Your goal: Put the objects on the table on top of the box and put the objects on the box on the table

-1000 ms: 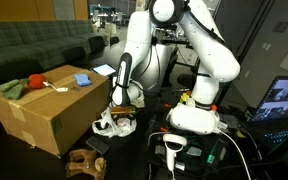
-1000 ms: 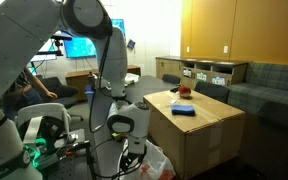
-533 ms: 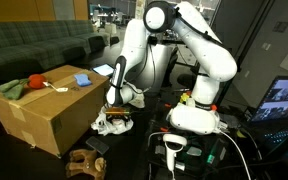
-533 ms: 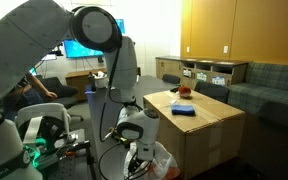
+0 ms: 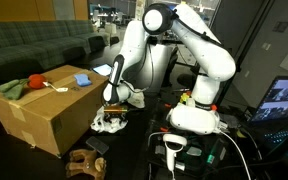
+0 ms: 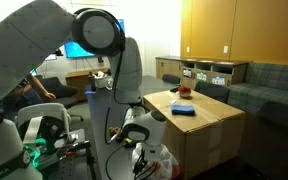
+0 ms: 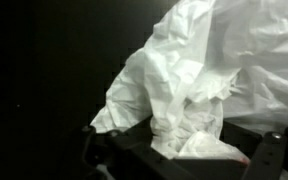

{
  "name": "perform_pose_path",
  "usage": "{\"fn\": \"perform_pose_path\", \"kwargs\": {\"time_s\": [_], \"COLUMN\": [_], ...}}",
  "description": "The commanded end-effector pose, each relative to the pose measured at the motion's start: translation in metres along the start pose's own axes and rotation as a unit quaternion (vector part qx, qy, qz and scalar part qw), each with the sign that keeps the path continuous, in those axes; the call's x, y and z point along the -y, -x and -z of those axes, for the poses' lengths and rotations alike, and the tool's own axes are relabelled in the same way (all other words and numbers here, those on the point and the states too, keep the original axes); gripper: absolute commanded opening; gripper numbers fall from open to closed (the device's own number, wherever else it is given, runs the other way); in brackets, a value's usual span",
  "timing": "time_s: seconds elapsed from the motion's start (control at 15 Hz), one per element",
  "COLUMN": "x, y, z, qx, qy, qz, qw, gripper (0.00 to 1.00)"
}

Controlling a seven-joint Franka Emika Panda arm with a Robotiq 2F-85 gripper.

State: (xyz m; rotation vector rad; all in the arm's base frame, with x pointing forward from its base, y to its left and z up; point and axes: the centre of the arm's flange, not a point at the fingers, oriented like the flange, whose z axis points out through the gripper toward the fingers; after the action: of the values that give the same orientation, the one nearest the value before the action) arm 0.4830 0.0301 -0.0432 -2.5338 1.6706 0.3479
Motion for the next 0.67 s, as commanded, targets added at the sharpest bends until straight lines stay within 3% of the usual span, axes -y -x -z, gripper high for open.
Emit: {"fn": "perform_pose_path", "kwargs": {"time_s": [0.0,0.2,0.6], "x": [0.004,0.004,0.005], "y": [0.0,0.012,0.05], "z": [0.01,0.03,0.075], "qx": [-0.01,-0.026,-0.053], "qy": [-0.001,0.006,0.028], "qz": [0.044,0.109,0.254], "qw": [0.999,0.9937,0.9654], "gripper": [0.19,0.0,0.0]}}
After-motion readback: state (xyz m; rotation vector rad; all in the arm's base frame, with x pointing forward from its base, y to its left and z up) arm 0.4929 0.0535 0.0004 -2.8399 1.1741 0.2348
